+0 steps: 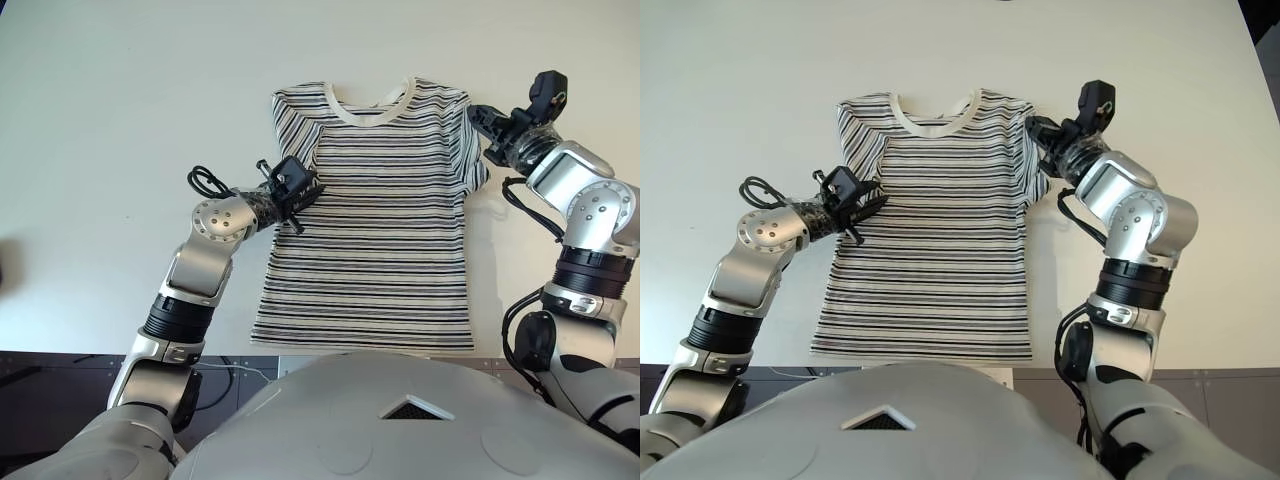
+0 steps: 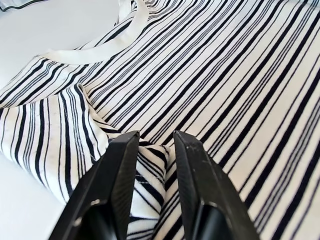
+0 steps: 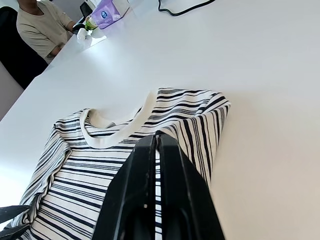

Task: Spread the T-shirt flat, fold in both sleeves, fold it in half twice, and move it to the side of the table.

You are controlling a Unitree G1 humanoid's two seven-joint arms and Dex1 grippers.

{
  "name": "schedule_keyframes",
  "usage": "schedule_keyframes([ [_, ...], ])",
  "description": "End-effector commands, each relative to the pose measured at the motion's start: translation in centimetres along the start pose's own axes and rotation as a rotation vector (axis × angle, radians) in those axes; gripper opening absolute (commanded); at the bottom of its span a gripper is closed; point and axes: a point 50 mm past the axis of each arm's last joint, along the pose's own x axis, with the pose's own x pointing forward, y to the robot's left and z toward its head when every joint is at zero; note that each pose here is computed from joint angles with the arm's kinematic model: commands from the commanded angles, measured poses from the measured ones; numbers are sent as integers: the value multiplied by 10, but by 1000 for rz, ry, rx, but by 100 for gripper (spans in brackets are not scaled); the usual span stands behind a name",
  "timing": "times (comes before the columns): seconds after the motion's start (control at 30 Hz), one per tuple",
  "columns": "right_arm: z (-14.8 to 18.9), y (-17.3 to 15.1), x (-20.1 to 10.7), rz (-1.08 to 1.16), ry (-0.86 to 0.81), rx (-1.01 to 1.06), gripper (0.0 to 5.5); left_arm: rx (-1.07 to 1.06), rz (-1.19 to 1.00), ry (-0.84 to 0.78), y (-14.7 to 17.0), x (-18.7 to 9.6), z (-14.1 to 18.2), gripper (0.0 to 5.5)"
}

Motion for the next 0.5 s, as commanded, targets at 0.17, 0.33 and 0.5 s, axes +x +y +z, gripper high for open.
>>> schedule_keyframes([
  [0.17, 3, 21, 23, 58, 41, -29, 12, 16, 14, -3, 0, 2, 5, 129],
  [0.33, -9, 24, 35, 60, 101, -51, 12, 16, 11, 4, -2, 3, 4, 129],
  [0.5, -13, 29, 38, 112, 119, -67, 30, 14, 8, 14, -4, 3, 2, 129],
])
